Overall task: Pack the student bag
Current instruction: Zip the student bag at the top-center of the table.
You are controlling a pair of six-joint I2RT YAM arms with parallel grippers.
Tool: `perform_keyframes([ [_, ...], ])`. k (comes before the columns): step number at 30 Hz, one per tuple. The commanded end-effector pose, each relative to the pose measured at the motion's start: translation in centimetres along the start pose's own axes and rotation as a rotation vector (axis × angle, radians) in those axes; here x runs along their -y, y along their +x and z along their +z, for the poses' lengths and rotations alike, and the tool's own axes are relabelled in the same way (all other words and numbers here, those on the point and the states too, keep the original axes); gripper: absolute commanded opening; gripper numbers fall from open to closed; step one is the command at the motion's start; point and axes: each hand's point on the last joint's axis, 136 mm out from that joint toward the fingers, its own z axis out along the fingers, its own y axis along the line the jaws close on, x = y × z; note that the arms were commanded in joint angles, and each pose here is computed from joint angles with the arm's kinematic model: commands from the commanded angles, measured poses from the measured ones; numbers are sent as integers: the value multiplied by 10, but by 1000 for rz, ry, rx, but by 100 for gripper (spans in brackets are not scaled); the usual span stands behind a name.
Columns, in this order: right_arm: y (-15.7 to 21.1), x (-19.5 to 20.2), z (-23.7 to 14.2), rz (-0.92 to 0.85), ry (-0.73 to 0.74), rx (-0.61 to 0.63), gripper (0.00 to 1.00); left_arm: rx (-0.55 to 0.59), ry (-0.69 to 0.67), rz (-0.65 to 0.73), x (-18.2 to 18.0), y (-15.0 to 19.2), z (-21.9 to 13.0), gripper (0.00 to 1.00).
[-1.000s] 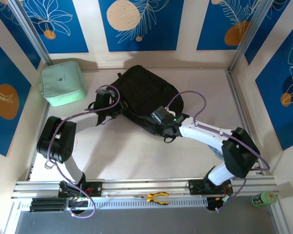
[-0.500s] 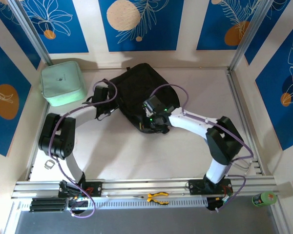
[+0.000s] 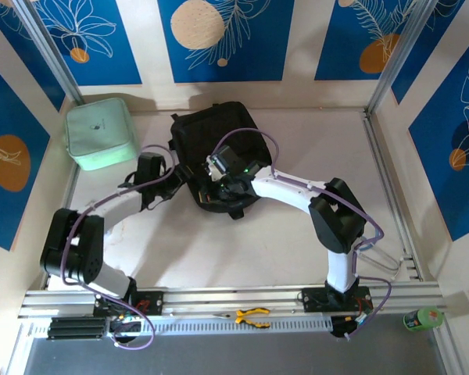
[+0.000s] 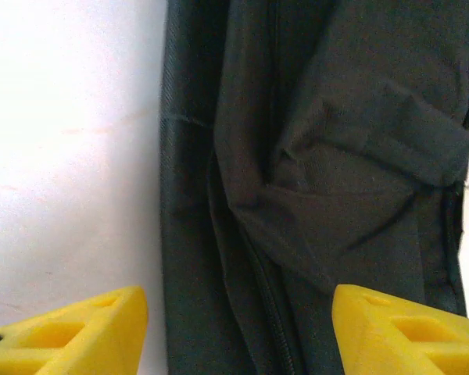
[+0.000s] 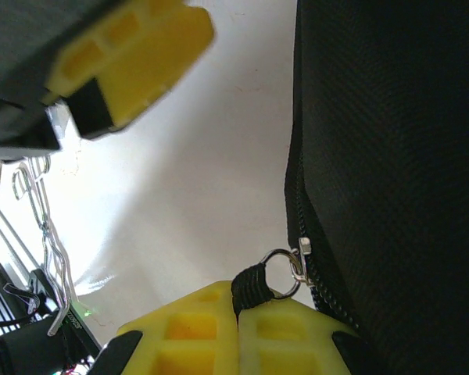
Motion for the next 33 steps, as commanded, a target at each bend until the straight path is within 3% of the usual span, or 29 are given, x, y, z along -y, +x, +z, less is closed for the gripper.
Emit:
perform_keyframes([
  [1,3,-11,-4,-27,-45,-10,0,-55,141,-55,29,9,11,63],
  [8,19,1,-6,5,-16,-34,0,-63,167,-60,39,4,30,58],
  [17,30,13,-15,41,28,-39,0,-24,77,-17,26,-8,38,11],
  [20,34,22,-21,64,55,-35,0,-22,48,-5,20,-8,39,2],
  [33,63,54,-47,149,115,-77,0,4,-11,40,8,-18,38,0],
])
